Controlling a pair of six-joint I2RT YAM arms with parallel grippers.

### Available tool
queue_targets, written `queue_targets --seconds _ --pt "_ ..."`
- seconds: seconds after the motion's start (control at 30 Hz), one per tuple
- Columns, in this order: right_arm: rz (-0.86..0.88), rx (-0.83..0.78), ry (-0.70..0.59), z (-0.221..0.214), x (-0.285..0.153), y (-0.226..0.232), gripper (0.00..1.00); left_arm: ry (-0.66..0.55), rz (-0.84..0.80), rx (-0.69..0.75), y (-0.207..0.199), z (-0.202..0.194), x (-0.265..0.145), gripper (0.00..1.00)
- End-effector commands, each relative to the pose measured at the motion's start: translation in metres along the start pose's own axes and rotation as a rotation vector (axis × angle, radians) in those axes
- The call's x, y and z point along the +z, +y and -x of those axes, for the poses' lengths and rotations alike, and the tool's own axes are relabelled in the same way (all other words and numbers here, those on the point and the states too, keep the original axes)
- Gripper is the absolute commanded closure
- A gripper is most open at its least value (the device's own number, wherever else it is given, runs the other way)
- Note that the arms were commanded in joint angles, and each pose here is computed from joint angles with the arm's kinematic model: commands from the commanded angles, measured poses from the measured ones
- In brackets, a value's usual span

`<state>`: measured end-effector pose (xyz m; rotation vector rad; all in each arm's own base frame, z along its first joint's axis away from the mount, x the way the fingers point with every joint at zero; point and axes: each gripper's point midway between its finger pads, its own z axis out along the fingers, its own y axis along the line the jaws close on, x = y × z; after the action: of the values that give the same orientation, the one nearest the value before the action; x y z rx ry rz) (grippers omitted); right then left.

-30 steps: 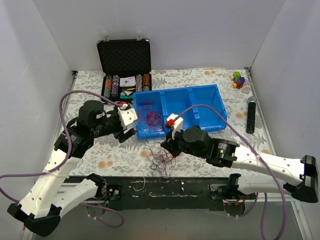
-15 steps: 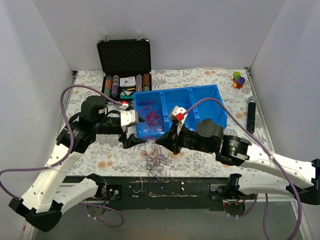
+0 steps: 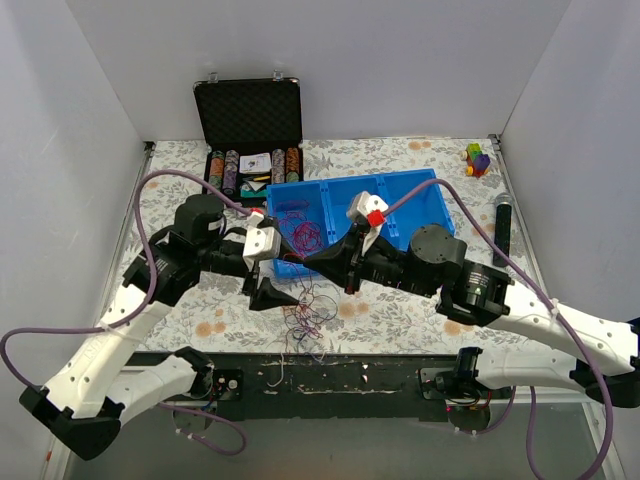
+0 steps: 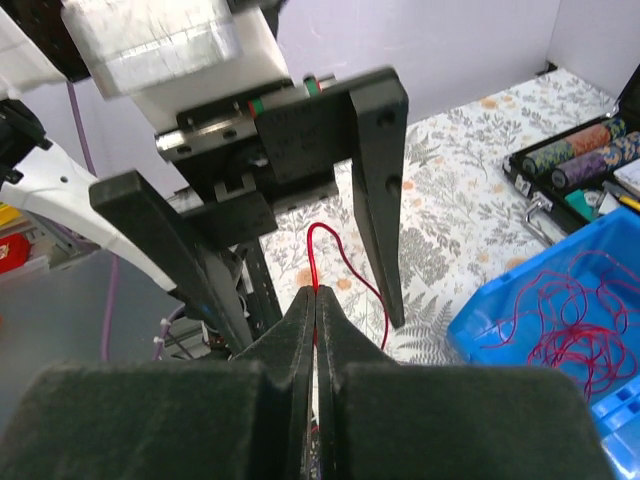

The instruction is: Untangle the cables

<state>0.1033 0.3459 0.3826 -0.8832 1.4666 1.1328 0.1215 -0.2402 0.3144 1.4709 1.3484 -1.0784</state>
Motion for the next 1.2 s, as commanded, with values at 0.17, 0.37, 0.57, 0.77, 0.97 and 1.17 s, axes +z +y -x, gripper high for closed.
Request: queue_targets --seconds 0.17,0.37,0.57,0.77,0.97,1.17 --pt "0.036 -0.061 -0.205 0.069 0.011 0.011 0.99 -0.063 -0.078 -0.042 -0.006 0.015 0.014 0.22" --pt "0.016 -0.072 -0.263 0.088 0.015 0.009 0.99 -0.083 -0.099 -0.051 -0.007 0.016 0.018 0.46" --pt "-0.002 -0.083 -0.296 0.097 0.009 0.007 0.99 -0.068 -0.085 -0.004 -0.005 0.014 0.017 1.0" --pt "-0.037 -0.085 -0.307 0.098 -0.001 0.001 0.99 -0.055 -0.001 0.014 0.009 0.015 0.015 1.0" --pt "-0.145 -0.026 -0.221 0.045 -0.011 -0.025 0.23 -0.092 0.158 0.142 0.044 0.078 -0.002 1.0" --pt "-0.201 0.058 -0.075 -0.043 -0.03 -0.043 0.14 -0.12 0.173 0.222 0.043 0.123 -0.017 1.0"
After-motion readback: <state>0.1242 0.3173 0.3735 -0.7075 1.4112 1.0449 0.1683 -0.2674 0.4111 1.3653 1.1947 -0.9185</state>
